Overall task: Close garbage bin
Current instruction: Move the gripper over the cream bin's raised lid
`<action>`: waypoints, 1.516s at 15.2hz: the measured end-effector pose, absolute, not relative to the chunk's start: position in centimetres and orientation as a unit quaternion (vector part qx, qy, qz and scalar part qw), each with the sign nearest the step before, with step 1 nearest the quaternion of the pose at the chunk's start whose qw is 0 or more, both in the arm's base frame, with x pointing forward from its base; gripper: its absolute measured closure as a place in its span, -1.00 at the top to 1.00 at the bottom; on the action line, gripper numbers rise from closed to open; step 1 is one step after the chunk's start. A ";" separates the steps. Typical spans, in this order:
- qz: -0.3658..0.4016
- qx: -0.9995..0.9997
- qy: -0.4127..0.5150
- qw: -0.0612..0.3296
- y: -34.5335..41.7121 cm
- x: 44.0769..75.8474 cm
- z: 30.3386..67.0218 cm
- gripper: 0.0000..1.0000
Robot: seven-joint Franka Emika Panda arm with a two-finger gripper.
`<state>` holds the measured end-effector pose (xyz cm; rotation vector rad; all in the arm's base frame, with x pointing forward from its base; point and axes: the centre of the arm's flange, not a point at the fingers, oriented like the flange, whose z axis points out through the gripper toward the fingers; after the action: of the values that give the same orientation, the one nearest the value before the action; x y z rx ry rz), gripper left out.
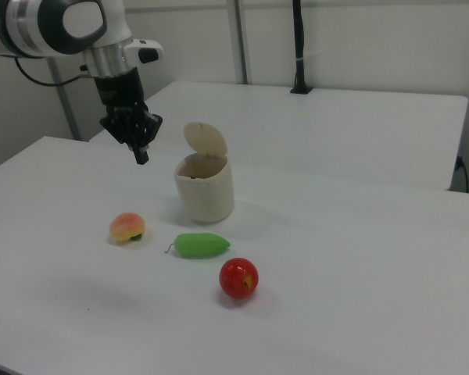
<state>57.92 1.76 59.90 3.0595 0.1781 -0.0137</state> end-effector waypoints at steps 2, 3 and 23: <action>-0.007 0.997 0.059 0.038 1.8 58.0 59.6 -0.98; -0.010 0.997 0.059 0.038 1.8 58.2 59.3 -0.98; 0.329 0.942 0.062 0.003 4.0 70.0 55.9 -0.98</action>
<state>69.97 4.00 55.86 2.9546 0.1954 1.0301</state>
